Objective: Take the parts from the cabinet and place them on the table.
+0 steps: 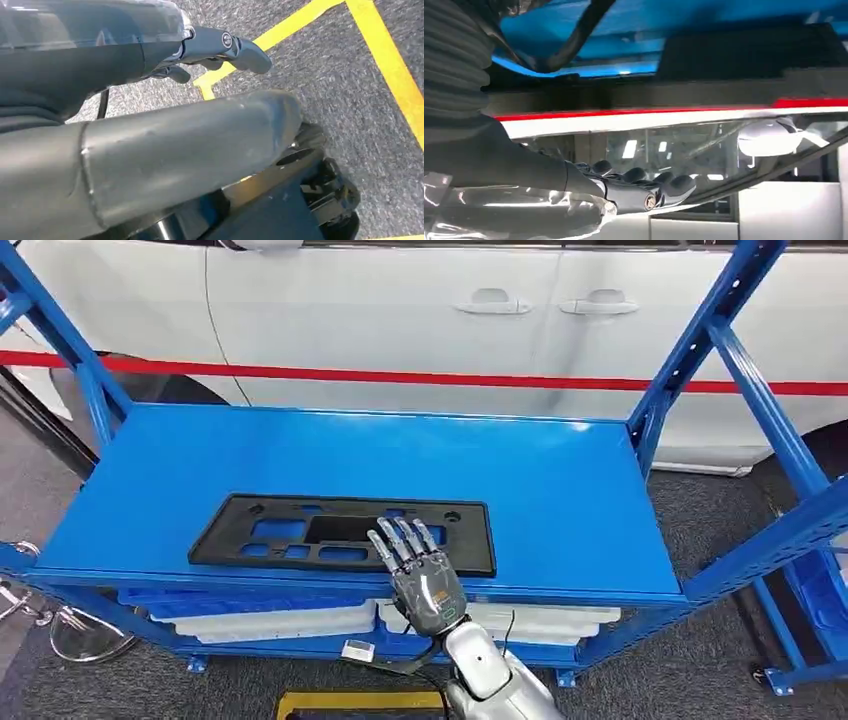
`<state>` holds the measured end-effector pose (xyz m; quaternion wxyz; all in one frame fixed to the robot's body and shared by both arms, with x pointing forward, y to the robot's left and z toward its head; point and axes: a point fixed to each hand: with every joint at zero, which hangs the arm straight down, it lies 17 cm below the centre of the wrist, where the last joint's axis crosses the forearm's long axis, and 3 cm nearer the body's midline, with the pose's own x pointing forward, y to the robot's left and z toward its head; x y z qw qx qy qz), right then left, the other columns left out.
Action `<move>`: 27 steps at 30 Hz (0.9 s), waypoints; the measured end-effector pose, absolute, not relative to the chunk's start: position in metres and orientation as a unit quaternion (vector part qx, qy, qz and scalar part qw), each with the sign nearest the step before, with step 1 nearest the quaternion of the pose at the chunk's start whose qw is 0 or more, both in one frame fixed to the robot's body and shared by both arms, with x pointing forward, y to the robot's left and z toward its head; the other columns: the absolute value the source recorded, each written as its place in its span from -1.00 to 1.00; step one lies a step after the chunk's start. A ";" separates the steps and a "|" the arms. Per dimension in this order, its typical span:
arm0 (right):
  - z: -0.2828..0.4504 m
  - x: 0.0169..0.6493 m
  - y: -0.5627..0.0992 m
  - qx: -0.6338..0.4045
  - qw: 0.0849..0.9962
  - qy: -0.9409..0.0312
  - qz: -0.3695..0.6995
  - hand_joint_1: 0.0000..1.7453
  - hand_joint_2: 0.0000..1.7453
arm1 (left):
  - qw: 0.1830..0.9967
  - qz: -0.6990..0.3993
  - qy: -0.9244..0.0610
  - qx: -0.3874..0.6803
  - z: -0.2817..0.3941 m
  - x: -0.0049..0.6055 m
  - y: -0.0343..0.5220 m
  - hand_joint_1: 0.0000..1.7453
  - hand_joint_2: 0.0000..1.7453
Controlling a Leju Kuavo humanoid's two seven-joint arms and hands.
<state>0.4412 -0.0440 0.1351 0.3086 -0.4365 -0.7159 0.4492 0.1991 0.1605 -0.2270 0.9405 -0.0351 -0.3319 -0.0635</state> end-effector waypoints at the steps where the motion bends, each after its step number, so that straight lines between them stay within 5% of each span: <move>1: 0.135 0.442 -0.044 -0.437 0.308 -0.716 0.449 -1.00 1.00 | 0.940 -0.064 -0.333 -0.035 -0.227 0.200 0.161 -1.00 -1.00; 18: 0.130 0.445 -0.051 -0.437 0.313 -0.711 0.453 -1.00 1.00 | 0.940 -0.068 -0.333 -0.035 -0.227 0.200 0.160 -1.00 -1.00; 27: 0.174 0.461 -0.095 -0.436 0.343 -0.749 0.364 -1.00 1.00 | 0.941 -0.068 -0.329 -0.033 -0.228 0.196 0.162 -1.00 -1.00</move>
